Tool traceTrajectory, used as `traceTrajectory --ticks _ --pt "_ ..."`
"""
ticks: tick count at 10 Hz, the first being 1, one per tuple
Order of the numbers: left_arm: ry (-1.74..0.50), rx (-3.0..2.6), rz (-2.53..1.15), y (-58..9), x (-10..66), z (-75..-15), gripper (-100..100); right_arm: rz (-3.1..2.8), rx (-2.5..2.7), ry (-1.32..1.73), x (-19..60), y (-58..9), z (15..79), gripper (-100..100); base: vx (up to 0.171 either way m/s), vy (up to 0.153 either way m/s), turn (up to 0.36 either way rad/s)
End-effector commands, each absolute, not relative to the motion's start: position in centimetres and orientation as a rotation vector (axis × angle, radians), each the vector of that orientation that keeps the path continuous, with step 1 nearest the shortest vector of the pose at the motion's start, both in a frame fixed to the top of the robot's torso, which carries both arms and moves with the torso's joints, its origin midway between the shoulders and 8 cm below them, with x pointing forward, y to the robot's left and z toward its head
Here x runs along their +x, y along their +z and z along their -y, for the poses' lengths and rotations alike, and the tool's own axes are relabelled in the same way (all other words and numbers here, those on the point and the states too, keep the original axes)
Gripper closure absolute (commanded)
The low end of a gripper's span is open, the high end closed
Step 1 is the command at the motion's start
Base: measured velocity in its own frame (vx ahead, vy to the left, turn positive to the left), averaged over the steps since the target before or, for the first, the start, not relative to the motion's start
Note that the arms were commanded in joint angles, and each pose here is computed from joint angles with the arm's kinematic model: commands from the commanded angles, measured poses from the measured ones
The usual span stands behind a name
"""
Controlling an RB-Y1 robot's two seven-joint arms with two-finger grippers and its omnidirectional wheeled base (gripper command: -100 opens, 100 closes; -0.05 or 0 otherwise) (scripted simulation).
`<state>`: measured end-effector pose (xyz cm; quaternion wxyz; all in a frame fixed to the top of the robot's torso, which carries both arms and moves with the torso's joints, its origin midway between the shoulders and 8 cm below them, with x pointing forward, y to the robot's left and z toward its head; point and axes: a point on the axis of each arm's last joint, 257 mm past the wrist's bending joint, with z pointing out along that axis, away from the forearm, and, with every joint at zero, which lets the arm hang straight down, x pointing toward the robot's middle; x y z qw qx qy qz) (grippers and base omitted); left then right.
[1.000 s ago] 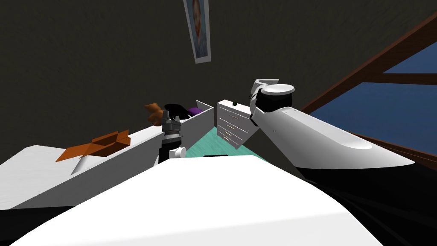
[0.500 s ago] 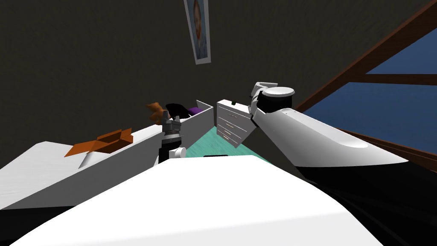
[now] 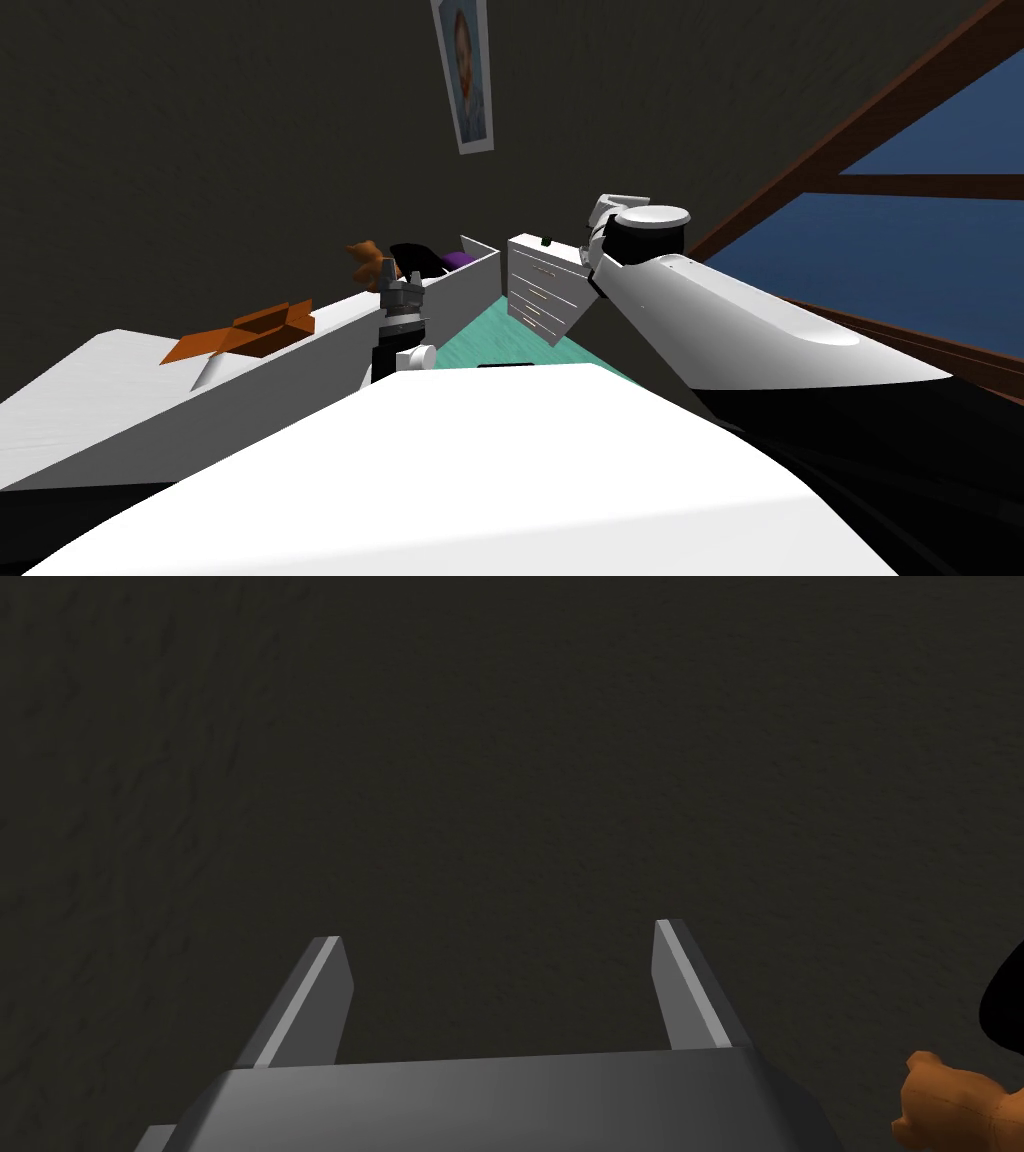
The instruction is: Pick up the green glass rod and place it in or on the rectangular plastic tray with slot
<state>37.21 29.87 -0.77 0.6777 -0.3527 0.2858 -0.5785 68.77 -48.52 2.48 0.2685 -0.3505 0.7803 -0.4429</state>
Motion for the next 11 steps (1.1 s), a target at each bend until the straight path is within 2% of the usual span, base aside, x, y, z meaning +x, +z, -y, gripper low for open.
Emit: traceTrajectory --ticks 1,2,3,4,5,8,9,11 --pt "-1.300 -0.792 -0.642 -0.8 37.2 -29.9 0 -2.104 -0.945 -1.195 68.8 2.5 48.5 -100 0.000 0.000 0.000" --pt "-1.300 -0.792 -0.642 -0.8 37.2 -29.9 0 -2.104 -0.945 -1.195 68.8 2.5 48.5 -100 0.000 0.000 0.000" --pt "-1.300 -0.792 -0.642 -0.8 37.2 -29.9 0 -2.104 -0.945 -1.195 68.8 2.5 48.5 0 0.000 0.000 0.000" --pt "-1.300 -0.792 -0.642 -0.8 37.2 -29.9 0 -2.148 -0.957 -1.322 66.7 2.2 53.5 -100 0.013 0.081 0.345" --pt "-1.300 -0.793 -0.642 -0.8 37.2 -29.9 0 -2.167 -0.981 -1.356 66.1 1.3 54.4 -100 0.013 0.088 0.218" --pt "-1.300 -0.793 -0.642 -0.8 37.2 -29.9 0 -2.241 -1.050 -1.531 62.5 0.1 60.1 -100 0.002 0.017 -0.004" --pt "-1.300 -0.792 -0.642 -0.8 37.2 -29.9 0 -2.266 -1.045 -1.625 60.5 1.5 63.3 -100 -0.001 -0.010 0.004" --pt "-1.300 -0.793 -0.642 -0.8 37.2 -29.9 0 -2.272 -1.036 -1.690 59.1 3.2 65.2 -100 0.000 -0.004 -0.004"
